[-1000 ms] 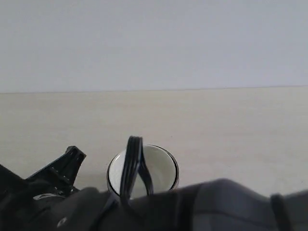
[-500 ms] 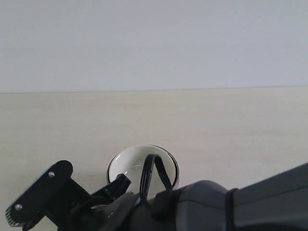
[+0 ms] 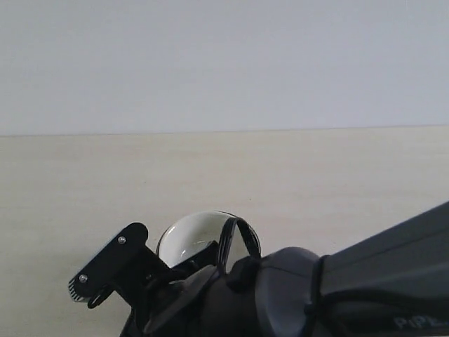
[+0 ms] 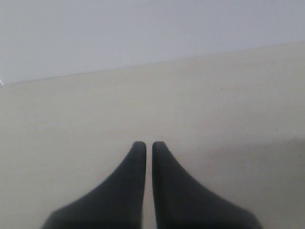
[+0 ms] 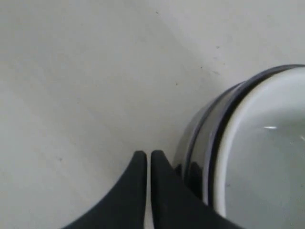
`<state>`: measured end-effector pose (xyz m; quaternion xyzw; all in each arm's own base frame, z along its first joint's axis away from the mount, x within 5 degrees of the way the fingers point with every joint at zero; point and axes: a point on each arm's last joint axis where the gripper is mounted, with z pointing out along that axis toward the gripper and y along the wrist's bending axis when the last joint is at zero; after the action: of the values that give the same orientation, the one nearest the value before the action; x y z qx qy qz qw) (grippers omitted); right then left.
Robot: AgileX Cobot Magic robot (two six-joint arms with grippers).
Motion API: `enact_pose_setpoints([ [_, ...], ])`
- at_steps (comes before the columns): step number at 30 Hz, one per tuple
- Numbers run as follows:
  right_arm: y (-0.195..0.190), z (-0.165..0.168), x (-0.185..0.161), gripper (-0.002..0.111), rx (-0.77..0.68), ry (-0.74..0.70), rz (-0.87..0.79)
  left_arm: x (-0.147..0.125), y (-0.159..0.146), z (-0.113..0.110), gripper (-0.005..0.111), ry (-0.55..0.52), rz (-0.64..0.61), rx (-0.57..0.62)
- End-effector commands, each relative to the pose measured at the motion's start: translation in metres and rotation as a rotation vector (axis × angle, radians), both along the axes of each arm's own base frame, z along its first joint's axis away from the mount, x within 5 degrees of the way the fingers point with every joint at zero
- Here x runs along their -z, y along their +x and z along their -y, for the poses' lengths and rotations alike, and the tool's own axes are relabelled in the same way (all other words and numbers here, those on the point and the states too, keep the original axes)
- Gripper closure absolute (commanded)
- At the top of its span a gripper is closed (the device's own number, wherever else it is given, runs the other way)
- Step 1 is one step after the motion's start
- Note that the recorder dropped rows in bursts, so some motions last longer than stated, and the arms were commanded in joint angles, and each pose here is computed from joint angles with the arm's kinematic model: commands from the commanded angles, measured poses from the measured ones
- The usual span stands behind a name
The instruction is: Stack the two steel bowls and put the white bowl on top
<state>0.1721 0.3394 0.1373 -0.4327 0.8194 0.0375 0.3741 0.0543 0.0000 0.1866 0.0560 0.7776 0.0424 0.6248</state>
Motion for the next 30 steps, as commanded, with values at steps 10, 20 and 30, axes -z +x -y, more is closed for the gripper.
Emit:
enact_pose_setpoints([
  [10, 0.033, 0.019, 0.001, 0.108, 0.081, 0.018, -0.026, 0.001, 0.000, 0.000, 0.103, -0.007, -0.002, 0.001],
  [20, 0.030, 0.015, -0.005, 0.108, 0.036, 0.060, -0.053, 0.001, 0.000, 0.000, 0.103, -0.007, -0.002, 0.001],
  [30, 0.004, 0.017, -0.089, 0.108, -0.054, 0.214, 0.080, 0.001, 0.000, 0.000, 0.103, -0.007, -0.002, 0.001],
])
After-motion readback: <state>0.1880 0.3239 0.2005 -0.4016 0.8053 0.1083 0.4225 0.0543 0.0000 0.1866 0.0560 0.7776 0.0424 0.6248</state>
